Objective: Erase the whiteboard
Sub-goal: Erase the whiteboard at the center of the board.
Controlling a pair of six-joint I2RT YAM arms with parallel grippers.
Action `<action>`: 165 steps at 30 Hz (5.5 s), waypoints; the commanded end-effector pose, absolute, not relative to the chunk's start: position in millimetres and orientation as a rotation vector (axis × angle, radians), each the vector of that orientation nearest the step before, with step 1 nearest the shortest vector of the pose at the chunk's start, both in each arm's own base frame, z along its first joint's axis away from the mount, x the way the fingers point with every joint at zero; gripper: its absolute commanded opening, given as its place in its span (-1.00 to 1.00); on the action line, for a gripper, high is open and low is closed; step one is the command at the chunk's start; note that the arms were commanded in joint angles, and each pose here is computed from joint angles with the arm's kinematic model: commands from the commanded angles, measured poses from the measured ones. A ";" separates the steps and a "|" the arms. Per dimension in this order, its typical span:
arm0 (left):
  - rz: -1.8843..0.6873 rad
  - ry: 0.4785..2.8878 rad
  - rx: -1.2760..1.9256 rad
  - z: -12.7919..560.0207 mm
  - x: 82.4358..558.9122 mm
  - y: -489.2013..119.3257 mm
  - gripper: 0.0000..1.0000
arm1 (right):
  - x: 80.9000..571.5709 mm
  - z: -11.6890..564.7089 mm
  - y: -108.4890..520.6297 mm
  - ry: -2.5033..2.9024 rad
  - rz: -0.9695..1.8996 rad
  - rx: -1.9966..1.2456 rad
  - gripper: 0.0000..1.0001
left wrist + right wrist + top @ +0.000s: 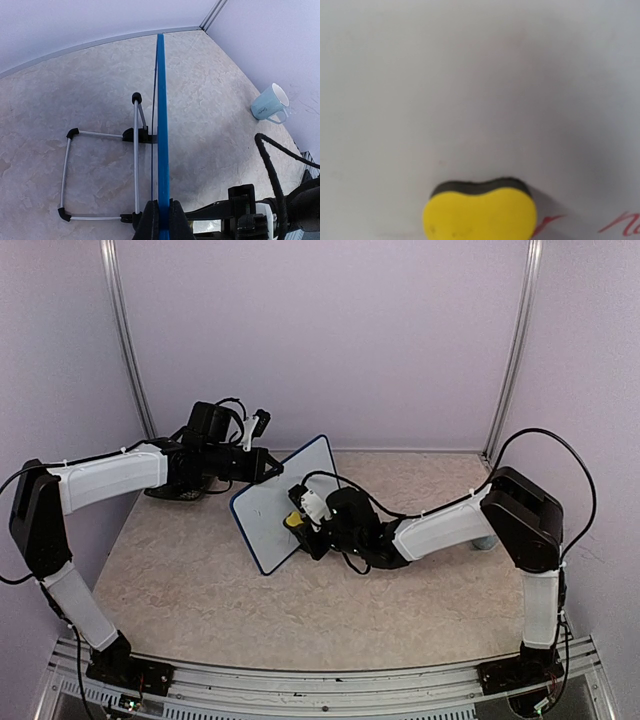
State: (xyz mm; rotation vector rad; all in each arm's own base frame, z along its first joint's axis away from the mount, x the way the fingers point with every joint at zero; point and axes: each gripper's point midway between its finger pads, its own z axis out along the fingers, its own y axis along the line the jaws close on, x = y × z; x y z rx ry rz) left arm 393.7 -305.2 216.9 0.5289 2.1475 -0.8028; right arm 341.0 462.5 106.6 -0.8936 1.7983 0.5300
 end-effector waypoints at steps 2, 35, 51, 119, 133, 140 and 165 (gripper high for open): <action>-0.862 2.318 0.568 177.1 365.2 -312.3 -1.00 | 336.2 61.0 449.8 1.908 0.504 -0.923 -1.00; -0.859 2.319 0.569 176.9 364.6 -312.0 -1.00 | 346.5 146.4 461.1 1.735 0.547 -0.869 -1.00; -0.860 2.316 0.571 178.1 364.9 -312.4 -1.00 | 328.1 55.8 453.9 1.923 0.581 -0.929 -1.00; -0.864 2.315 0.568 179.2 365.0 -311.4 -1.00 | 313.3 21.0 451.9 2.020 0.607 -0.998 -1.00; -0.864 2.314 0.567 178.9 365.1 -311.7 -1.00 | 326.4 73.2 473.2 1.898 0.607 -1.007 -1.00; -0.863 2.312 0.569 180.2 364.9 -311.8 -1.00 | 318.9 141.3 480.9 1.740 0.618 -0.973 -1.00; -0.866 2.308 0.571 181.8 364.2 -312.0 -1.00 | 283.3 29.6 477.3 1.925 0.572 -1.112 -1.00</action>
